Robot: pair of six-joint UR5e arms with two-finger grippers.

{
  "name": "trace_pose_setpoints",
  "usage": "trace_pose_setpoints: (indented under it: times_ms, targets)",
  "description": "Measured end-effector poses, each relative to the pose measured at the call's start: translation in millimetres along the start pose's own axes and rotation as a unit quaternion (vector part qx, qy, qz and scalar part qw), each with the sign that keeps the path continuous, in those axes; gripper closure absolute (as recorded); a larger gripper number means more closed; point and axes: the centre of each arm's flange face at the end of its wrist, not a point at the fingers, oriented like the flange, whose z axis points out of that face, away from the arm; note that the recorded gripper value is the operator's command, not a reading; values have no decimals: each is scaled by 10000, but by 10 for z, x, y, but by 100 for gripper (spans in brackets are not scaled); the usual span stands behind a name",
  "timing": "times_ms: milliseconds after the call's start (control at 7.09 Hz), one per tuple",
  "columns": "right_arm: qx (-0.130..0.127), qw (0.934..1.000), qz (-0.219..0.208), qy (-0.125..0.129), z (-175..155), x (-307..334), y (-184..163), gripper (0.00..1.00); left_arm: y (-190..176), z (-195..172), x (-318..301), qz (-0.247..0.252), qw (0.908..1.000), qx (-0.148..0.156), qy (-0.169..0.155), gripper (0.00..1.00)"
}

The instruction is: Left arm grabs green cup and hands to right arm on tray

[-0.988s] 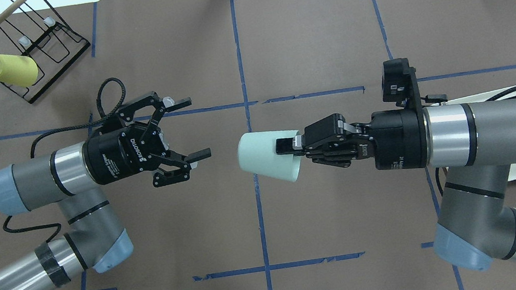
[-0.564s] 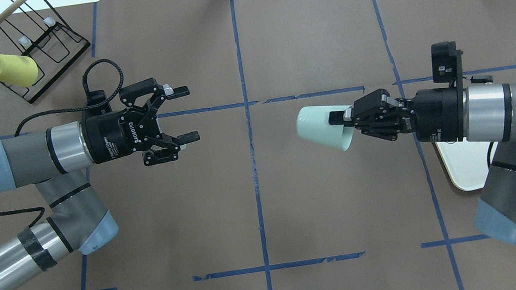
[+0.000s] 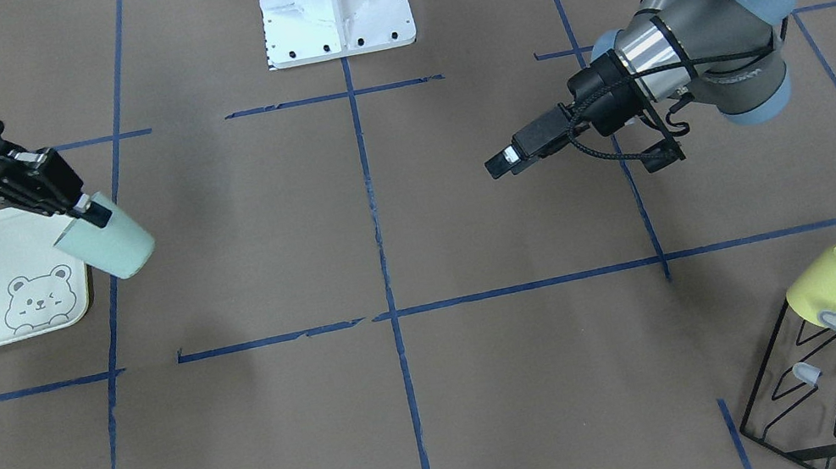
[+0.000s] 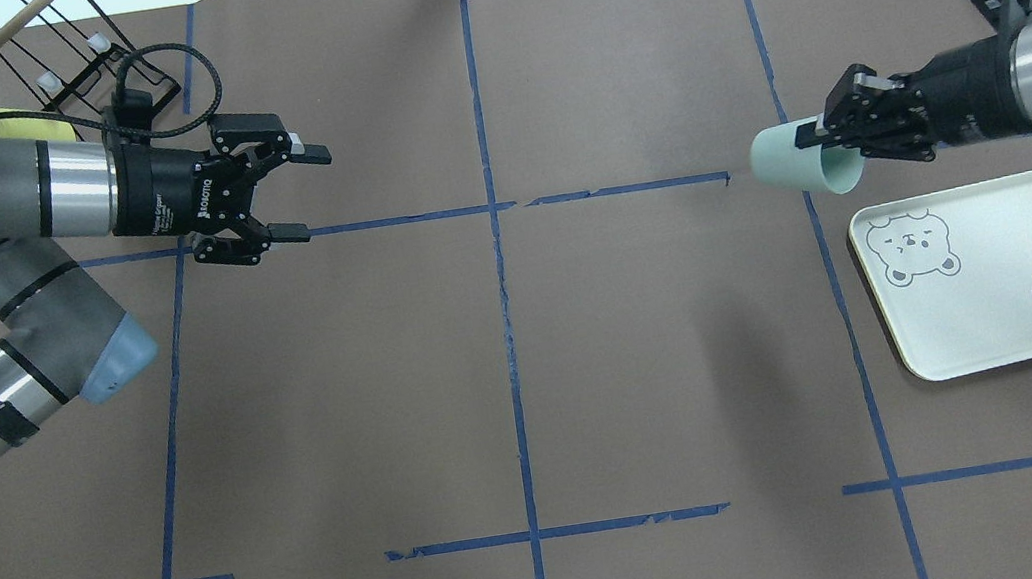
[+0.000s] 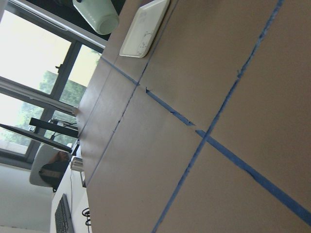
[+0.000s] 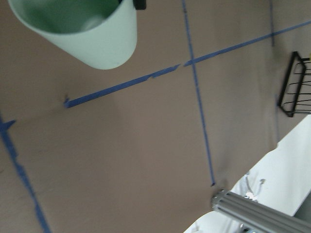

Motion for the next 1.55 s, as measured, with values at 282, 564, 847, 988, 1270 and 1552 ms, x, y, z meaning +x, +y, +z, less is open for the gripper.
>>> trace_pose_setpoints:
  times_ms: [282,564,847,988,1270,1552]
  targets:
    - [-3,9942,-392,1004,-237,330,-369,100,-287,-204,-69,518,9964,78,-669,0]
    - [-354,9750,-1124,1883,-343,946,-428,100,-544,-532,-429,913,9898,221,-1075,0]
    - [-980,9449,-1640,2658,-279,1490,-309,99,-723,-678,-602,1116,9829,360,-1421,0]
    - [-1193,9322,-1772,2922,-205,1593,-233,98,-764,-702,-620,1113,9816,396,-1498,0]
    - [-1386,9150,-1976,3233,-4,1699,-92,97,-787,-722,-615,1112,9811,423,-1529,0]
    - [-1591,9052,-2115,3325,245,1755,43,97,-799,-740,-606,1114,9810,441,-1526,0]
